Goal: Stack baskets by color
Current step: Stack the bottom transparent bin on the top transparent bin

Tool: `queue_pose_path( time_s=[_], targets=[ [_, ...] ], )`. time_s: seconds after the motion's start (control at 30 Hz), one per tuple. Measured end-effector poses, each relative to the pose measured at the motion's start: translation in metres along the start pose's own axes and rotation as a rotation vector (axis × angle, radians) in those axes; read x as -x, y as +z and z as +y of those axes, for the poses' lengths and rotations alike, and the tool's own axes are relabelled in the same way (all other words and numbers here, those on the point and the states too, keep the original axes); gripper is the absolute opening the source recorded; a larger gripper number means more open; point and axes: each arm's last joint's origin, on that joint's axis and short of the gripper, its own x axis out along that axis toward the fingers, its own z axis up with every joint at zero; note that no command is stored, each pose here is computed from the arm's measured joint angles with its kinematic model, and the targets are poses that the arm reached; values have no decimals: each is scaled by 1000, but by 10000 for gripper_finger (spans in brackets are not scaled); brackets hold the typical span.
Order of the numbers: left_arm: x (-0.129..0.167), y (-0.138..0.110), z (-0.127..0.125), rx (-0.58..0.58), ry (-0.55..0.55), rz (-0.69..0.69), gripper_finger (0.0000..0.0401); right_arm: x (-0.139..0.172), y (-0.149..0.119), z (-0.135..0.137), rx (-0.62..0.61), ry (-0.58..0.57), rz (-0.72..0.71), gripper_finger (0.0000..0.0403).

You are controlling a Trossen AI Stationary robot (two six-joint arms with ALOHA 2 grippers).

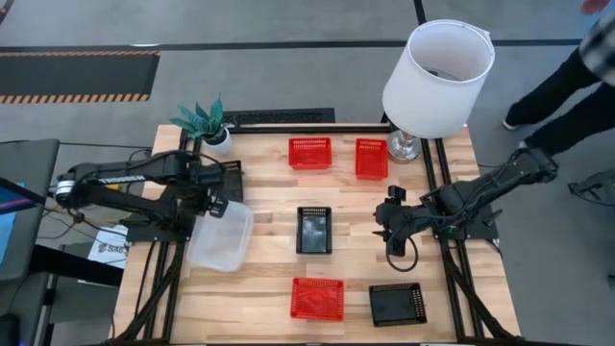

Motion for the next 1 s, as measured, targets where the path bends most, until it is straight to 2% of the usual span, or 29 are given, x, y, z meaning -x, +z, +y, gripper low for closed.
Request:
queue_pose_path(
  time_s=[0.27,0.5,0.77,1.0],
  targets=[
    [-13,11,-16,-81,44,140,0,-1,1,-2,-7,-5,1,265],
    [-23,23,-22,-80,168,127,11,-1,1,-2,-8,-4,2,265],
    [-24,32,-18,-73,190,124,107,-1,-1,-2,-2,1,20,265],
    [-12,32,-6,-32,97,117,186,1,-3,-2,72,55,52,265]
  ],
)
